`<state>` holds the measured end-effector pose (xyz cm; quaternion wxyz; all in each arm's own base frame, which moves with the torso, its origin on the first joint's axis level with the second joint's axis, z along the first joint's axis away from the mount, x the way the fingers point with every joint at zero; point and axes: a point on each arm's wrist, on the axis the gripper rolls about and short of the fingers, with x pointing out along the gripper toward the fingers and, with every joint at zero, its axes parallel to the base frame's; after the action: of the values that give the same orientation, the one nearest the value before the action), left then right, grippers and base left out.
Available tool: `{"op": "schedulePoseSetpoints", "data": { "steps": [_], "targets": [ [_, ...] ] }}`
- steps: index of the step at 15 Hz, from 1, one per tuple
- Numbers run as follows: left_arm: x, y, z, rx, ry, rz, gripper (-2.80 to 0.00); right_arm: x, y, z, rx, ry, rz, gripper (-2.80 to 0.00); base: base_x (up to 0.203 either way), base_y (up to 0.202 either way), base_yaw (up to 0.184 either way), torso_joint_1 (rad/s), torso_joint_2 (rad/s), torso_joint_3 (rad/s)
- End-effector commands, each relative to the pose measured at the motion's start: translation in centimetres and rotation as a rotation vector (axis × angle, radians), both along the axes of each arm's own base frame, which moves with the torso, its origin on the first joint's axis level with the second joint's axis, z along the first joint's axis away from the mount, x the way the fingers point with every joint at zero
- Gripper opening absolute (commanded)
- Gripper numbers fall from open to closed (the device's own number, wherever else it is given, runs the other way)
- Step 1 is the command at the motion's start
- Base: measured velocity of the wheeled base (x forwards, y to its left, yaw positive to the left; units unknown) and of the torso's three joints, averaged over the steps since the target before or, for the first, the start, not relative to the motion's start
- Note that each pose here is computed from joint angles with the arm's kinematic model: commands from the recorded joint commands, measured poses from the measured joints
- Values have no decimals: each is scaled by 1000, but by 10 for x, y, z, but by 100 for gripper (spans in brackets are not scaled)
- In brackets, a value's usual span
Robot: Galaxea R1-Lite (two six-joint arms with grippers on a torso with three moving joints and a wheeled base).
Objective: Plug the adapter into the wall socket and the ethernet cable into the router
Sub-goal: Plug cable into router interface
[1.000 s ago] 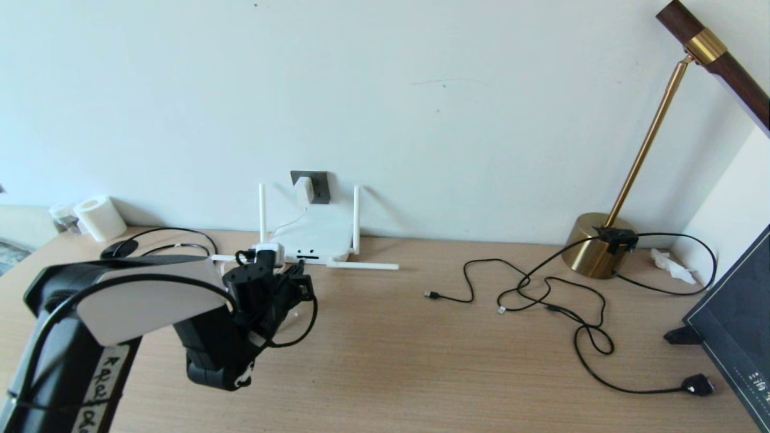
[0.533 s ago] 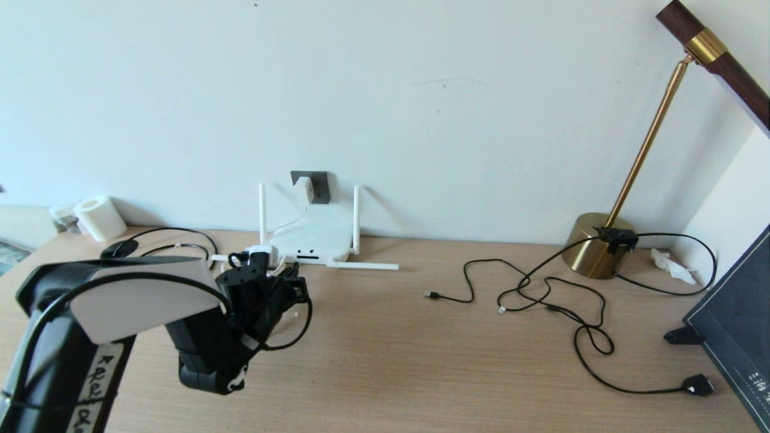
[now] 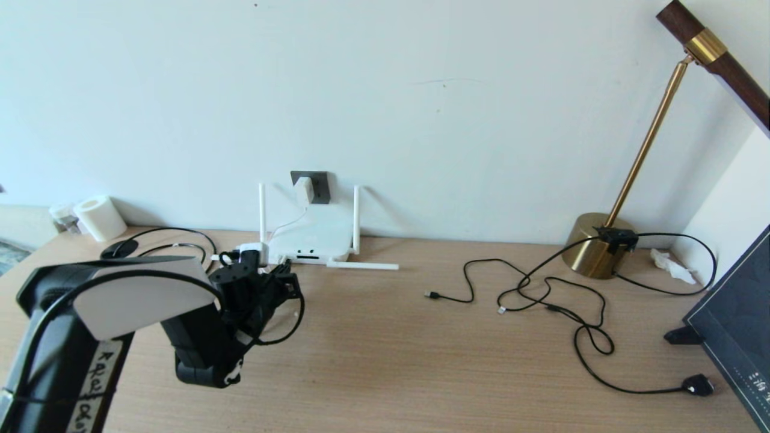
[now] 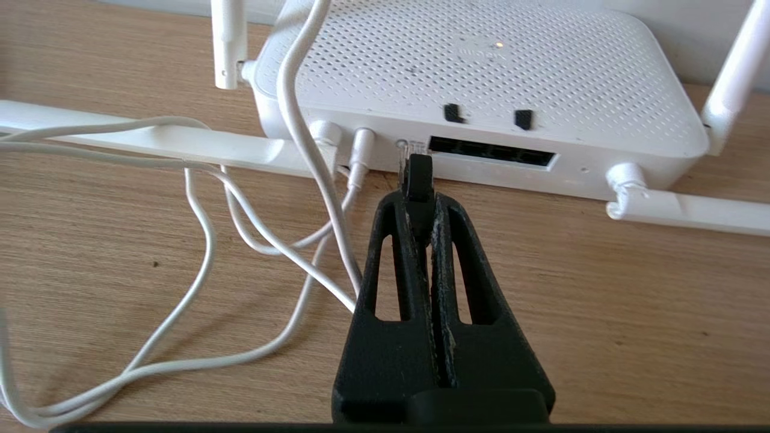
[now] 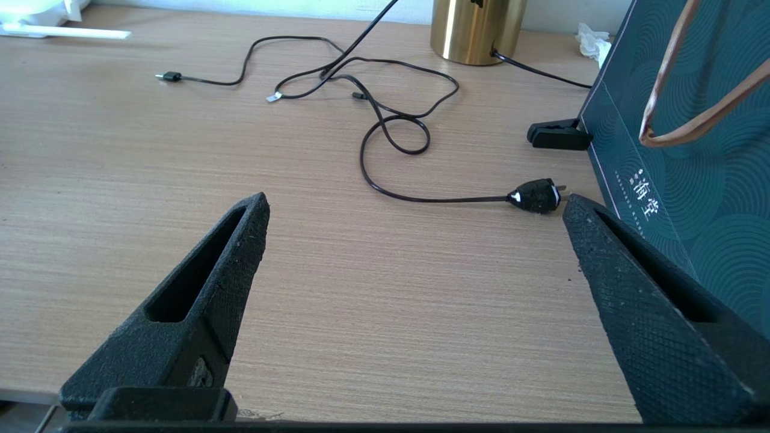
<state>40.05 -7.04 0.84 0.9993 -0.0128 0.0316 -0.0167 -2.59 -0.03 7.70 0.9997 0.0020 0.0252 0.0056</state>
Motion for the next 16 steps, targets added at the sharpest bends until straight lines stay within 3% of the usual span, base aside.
{"op": "schedulePoseSetpoints", "data": {
  "steps": [1,16],
  "targets": [
    [2,0,-4,-1,-3,2,-280,0,0,0,0,2,1,0,0,0,0,0,0,0],
    [13,-16,0,2,-17,-23,-280,0,0,0,0,2,1,0,0,0,0,0,0,0]
  ]
}}
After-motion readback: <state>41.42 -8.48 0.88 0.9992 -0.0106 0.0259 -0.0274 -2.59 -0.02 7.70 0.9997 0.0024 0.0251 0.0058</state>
